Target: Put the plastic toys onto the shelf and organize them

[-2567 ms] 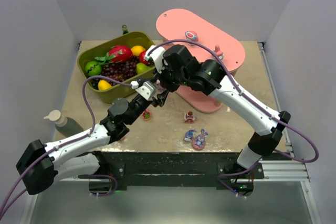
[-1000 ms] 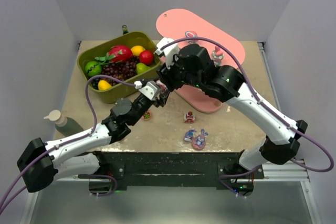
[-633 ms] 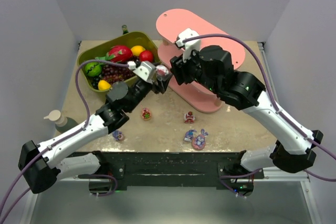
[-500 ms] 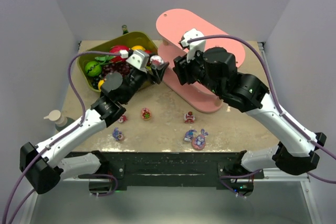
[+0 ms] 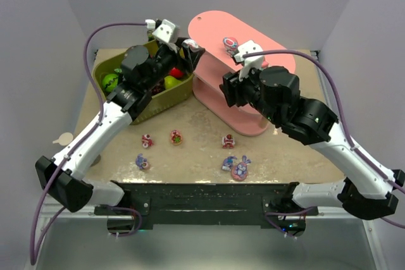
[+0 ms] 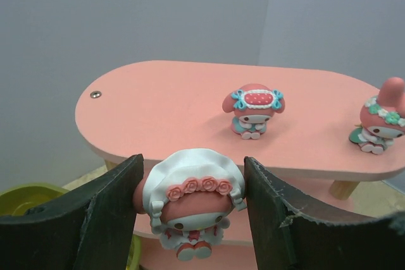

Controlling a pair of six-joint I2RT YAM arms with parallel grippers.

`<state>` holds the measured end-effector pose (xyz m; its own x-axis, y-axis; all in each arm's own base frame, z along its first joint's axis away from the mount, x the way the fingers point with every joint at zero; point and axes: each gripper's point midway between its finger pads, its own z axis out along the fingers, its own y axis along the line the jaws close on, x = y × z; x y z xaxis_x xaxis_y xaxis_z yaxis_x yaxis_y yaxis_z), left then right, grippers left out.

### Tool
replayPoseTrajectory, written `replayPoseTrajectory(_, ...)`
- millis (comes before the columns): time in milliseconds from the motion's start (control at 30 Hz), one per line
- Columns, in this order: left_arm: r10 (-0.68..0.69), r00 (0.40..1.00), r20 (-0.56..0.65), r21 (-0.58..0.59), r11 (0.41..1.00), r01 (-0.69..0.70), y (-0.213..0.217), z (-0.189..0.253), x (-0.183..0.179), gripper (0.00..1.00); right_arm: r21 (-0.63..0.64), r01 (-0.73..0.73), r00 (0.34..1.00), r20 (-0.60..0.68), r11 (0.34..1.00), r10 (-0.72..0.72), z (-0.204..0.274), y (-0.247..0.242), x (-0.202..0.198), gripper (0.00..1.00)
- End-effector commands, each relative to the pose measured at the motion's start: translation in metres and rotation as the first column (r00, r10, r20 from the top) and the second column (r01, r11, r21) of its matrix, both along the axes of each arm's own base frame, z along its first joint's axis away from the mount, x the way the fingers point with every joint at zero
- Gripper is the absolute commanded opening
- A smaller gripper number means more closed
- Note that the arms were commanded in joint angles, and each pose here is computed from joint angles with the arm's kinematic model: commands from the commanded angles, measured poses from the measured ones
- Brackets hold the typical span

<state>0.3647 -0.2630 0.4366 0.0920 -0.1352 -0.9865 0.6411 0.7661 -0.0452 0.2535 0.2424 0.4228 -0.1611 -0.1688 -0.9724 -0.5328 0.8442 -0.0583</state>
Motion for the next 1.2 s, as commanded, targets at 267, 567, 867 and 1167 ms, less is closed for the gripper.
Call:
replayPoseTrajectory(267, -0.168, 0.983, 0.08, -0.065, 0.983, 0.173, -0.003, 0.034, 0.023, 0.0, 0.133, 0.045, 0.996, 0.067, 0.99, -0.054, 0.021, -0.038, -0.019, 0.55)
replayPoseTrajectory(567, -0.219, 0.936, 0.276, -0.111, 0.96, 0.258, -0.01, 0.054, 0.026, 0.0, 0.215, -0.096, 0.985, 0.162, 0.972, 0.061, 0.054, -0.042, -0.046, 0.56)
replayPoseTrajectory(867, -0.197, 0.915, 0.352, -0.153, 0.952, 0.264, -0.017, 0.036, 0.057, 0.0, 0.213, -0.079, 0.985, 0.169, 0.974, 0.043, 0.058, -0.052, -0.049, 0.56)
replayPoseTrajectory(1167, -0.18, 0.914, 0.364, -0.174, 0.951, 0.257, -0.019, 0.022, 0.075, 0.0, 0.21, -0.057, 0.985, 0.17, 0.976, 0.021, 0.056, -0.057, -0.048, 0.56)
